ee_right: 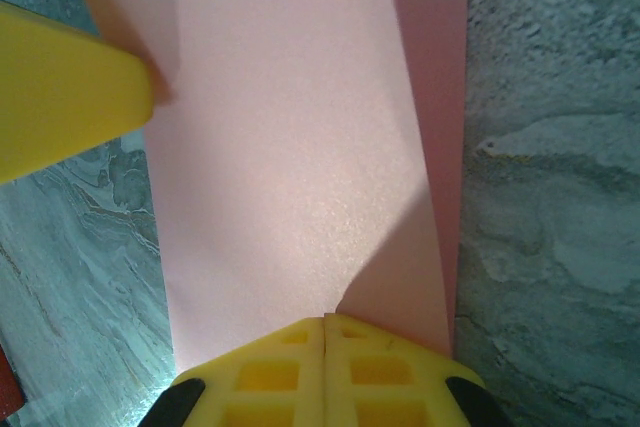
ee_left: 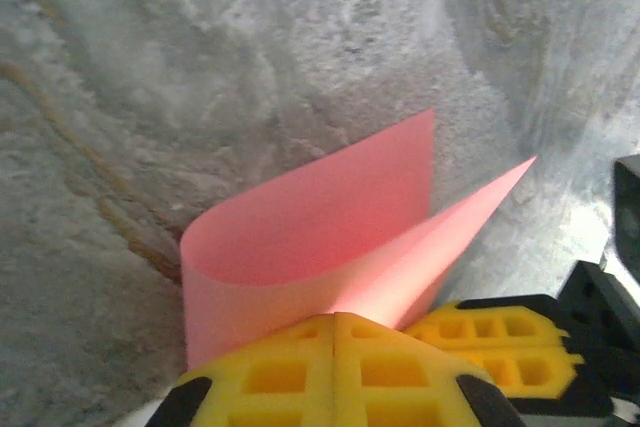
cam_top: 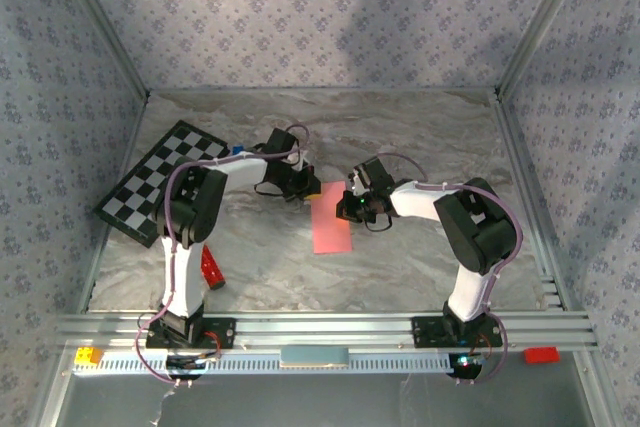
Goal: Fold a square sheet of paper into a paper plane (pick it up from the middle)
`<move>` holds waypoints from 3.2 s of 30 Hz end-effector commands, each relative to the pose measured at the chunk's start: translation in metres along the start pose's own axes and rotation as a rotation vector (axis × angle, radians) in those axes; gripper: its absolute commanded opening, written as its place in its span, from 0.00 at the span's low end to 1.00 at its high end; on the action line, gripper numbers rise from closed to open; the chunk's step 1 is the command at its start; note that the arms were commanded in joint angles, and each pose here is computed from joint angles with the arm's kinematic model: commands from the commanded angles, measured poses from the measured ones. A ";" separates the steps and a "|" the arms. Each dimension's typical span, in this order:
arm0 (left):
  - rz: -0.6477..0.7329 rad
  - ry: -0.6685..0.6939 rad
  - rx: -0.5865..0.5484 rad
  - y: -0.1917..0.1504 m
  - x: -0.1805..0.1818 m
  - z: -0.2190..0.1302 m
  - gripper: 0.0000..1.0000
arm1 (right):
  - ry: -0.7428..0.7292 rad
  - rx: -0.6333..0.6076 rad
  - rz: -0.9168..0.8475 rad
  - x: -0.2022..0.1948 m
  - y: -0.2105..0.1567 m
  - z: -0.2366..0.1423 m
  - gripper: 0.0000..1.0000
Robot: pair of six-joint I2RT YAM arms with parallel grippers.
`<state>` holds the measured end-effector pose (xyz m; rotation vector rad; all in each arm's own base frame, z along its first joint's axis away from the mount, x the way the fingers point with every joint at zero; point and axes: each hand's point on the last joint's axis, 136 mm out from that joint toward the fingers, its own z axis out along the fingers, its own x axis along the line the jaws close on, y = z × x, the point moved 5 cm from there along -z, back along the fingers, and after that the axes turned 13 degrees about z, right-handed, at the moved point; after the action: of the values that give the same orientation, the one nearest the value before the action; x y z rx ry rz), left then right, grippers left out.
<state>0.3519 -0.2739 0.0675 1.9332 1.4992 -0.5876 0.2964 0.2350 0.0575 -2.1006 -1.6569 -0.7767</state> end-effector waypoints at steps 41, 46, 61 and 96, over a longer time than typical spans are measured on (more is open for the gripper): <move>-0.168 0.129 -0.109 0.018 0.051 -0.003 0.00 | -0.260 0.085 0.092 -0.066 -0.033 0.014 0.00; -0.192 0.137 -0.137 0.020 0.054 -0.005 0.00 | -0.261 0.086 0.092 -0.066 -0.034 0.014 0.00; -0.235 0.134 -0.163 0.030 0.061 -0.006 0.01 | -0.269 0.088 0.092 -0.069 -0.035 0.014 0.00; -0.137 0.135 -0.234 0.054 0.034 -0.041 0.07 | -0.264 0.093 0.093 -0.067 -0.034 0.014 0.00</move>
<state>0.4070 -0.2373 0.0604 1.7017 1.7400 -0.4306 0.2978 0.2366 0.0570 -2.0970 -1.6683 -0.8191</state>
